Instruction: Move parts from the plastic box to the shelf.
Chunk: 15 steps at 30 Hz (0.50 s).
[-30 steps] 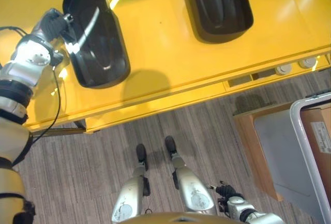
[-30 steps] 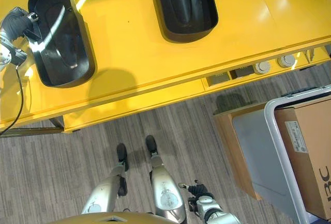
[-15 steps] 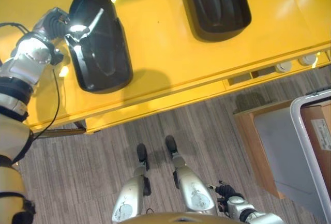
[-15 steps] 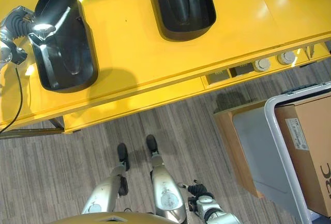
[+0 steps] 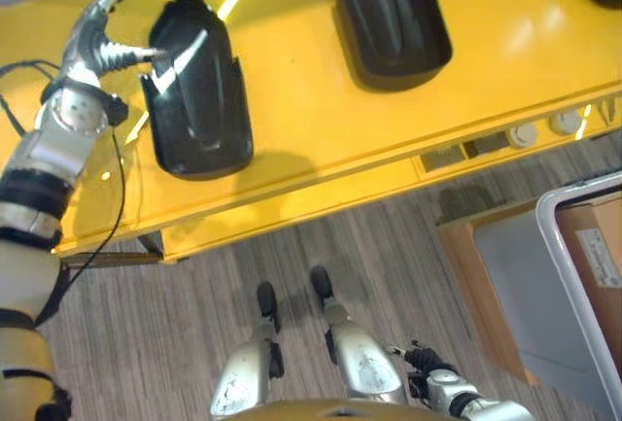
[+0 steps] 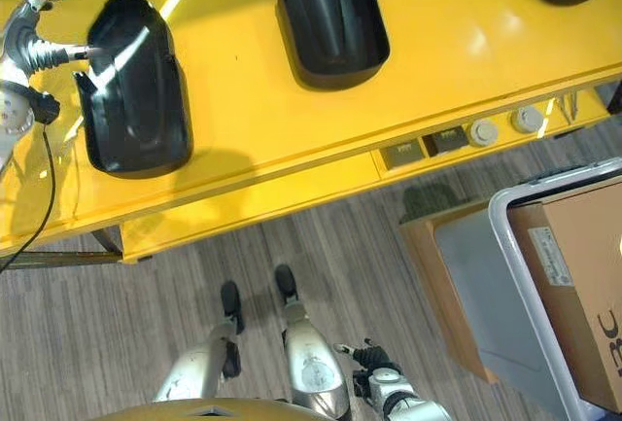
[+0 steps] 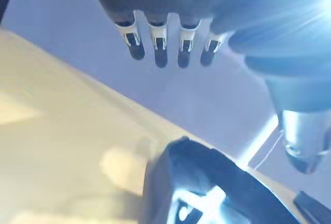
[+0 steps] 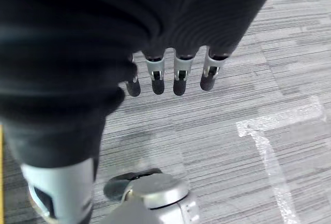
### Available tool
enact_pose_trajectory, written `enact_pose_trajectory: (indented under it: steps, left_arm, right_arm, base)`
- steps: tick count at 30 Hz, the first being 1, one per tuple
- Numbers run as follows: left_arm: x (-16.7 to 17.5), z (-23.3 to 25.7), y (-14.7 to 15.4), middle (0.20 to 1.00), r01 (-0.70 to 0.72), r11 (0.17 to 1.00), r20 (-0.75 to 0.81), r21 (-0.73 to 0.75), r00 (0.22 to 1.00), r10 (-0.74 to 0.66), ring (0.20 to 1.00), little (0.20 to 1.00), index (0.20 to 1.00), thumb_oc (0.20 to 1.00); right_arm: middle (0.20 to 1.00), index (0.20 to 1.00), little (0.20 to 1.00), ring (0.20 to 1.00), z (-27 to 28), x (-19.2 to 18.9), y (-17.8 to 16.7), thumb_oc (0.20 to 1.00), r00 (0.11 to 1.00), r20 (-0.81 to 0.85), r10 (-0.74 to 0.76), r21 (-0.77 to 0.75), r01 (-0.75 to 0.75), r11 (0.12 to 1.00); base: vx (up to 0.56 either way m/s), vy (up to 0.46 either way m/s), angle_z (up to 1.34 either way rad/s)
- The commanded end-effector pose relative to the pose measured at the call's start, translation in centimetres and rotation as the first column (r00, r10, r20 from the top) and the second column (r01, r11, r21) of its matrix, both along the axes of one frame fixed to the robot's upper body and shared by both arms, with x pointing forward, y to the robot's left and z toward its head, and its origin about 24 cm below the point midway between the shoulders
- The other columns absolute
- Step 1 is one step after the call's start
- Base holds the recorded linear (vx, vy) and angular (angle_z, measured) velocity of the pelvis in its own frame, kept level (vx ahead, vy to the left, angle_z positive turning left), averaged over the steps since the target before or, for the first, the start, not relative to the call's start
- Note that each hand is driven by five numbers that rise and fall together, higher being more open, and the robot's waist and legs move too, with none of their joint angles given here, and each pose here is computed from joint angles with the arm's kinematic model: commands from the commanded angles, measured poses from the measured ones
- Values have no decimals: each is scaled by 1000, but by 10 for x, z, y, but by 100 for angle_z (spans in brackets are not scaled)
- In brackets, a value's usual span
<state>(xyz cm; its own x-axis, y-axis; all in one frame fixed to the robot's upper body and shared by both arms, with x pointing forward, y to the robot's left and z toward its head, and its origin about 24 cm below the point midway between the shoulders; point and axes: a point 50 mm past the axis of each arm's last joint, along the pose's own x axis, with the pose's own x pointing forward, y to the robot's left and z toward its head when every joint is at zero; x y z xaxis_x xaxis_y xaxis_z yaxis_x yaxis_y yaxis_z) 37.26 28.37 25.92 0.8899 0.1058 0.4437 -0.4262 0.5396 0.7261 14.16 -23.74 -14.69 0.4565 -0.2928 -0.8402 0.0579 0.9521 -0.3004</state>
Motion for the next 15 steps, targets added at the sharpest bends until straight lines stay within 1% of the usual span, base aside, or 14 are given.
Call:
enact_pose_trajectory:
  steps: [1,3,5,7,8,9,10,12,13,14,15]
  left_arm:
    - [-8,25,9,1000,-52,997,114,63,992,44,1000,1000,1000,1000]
    - [-10,21,5,1000,-39,995,115,87,993,29,1000,1000,1000,1000]
    - [-16,15,-13,1000,46,996,157,76,986,-57,1000,1000,1000,1000]
    - [-27,0,-22,1000,123,990,156,68,979,-133,1000,1000,1000,1000]
    - [-27,0,-22,1000,123,990,156,68,979,-133,1000,1000,1000,1000]
    - [-46,-13,-35,476,250,968,162,28,954,-251,476,476,476,476]
    - [-56,-20,-42,200,310,951,167,-4,938,-305,200,200,200,200]
    - [-73,-45,-50,200,389,915,162,-110,915,-370,200,200,200,200]
    - [-89,-65,-66,200,476,854,159,-210,879,-450,200,200,200,200]
    - [-93,-75,-71,200,499,819,164,-283,867,-471,200,200,200,200]
    - [-104,-97,-82,200,519,750,158,-409,850,-502,200,200,200,200]
  right_arm:
    - [1000,1000,1000,1000,-12,-50,-11,1000,988,-151,-34,-25,30,999]
    - [1000,1000,1000,1000,-14,-55,-9,1000,986,-163,-30,-22,27,999]
    - [1000,1000,1000,1000,-14,-52,-6,1000,988,-150,-38,-10,37,999]
    - [1000,1000,1000,1000,-15,-54,-2,1000,987,-153,-41,0,41,999]
    - [1000,1000,1000,1000,-15,-54,-2,1000,987,-153,-41,0,41,999]
    - [1000,1000,1000,1000,-16,-54,2,1000,988,-146,-39,16,42,999]
    - [1000,1000,1000,1000,-17,-54,6,1000,989,-144,-37,28,41,999]
    - [1000,1000,1000,1000,-19,-61,12,1000,987,-162,-22,44,29,999]
    - [1000,1000,1000,1000,-21,-65,17,1000,985,-172,-10,59,20,998]
    - [1000,1000,1000,1000,-22,-68,20,1000,984,-181,-5,65,17,998]
    - [1000,1000,1000,1000,-24,-74,22,1000,980,-199,3,61,10,998]
  base:
    - [114,-9,12]
    - [86,-9,26]
    - [36,-8,28]
    - [49,2,18]
    - [59,19,1]
    - [49,23,1]
    - [71,25,-8]
    - [52,4,2]
    - [38,-4,19]
    - [18,13,16]
    - [-6,11,5]
